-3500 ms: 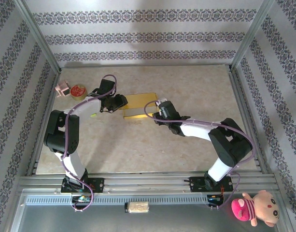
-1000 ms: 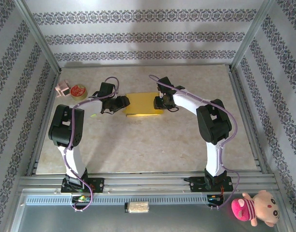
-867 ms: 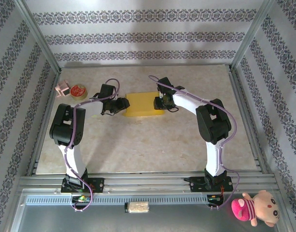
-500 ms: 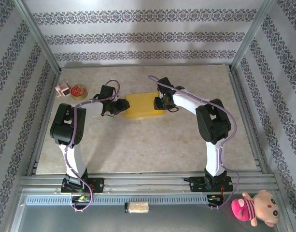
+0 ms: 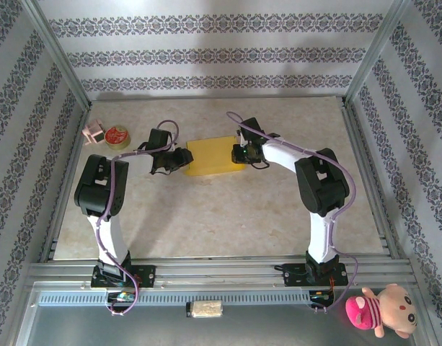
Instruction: Fold the paper box
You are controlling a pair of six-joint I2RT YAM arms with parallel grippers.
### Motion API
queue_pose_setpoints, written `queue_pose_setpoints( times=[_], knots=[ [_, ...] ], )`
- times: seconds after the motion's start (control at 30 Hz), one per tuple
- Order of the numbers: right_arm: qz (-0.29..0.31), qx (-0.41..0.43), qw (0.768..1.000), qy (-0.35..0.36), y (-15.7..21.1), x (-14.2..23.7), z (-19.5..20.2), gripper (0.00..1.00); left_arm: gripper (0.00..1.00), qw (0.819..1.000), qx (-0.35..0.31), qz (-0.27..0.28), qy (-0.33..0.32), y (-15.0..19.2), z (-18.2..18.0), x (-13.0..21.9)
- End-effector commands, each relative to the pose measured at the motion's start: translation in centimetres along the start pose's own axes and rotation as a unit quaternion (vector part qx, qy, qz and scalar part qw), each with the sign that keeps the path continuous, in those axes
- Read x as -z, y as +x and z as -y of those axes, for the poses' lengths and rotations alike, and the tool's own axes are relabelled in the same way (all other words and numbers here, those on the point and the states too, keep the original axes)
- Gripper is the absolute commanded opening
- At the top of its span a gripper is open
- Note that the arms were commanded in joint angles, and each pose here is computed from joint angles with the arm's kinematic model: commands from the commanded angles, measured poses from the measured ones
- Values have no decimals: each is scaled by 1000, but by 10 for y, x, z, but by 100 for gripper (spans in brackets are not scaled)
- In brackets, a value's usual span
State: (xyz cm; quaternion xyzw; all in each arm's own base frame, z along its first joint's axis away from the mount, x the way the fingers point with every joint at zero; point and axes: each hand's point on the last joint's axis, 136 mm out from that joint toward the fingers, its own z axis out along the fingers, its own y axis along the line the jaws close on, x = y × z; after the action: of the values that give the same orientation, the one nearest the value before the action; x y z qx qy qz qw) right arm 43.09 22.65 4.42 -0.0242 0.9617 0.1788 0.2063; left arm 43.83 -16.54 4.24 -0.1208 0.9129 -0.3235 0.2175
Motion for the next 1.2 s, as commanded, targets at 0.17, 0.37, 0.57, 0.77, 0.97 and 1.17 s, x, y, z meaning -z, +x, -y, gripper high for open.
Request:
queue_pose_setpoints(
  times=[0.17,0.37,0.57,0.77,0.97,1.17],
  knots=[
    [6,-41,998,-38,-16,31,-12,38,54,998,-34,33,-47,-25,13,39],
    [22,-47,997,-51,-37,40,-16,52,61,997,-51,39,-53,-37,21,51],
    [0,-45,998,-42,-33,21,-11,56,68,998,-37,27,-53,-31,12,38],
    [-38,-40,998,-22,-4,-1,3,56,60,998,-18,-4,-68,-10,-13,18],
    [-71,-18,997,23,29,-21,23,54,41,996,13,-39,-74,26,-44,-4],
    [-79,-7,997,25,32,-19,21,54,40,996,24,-52,-63,39,-51,-12]
  ],
)
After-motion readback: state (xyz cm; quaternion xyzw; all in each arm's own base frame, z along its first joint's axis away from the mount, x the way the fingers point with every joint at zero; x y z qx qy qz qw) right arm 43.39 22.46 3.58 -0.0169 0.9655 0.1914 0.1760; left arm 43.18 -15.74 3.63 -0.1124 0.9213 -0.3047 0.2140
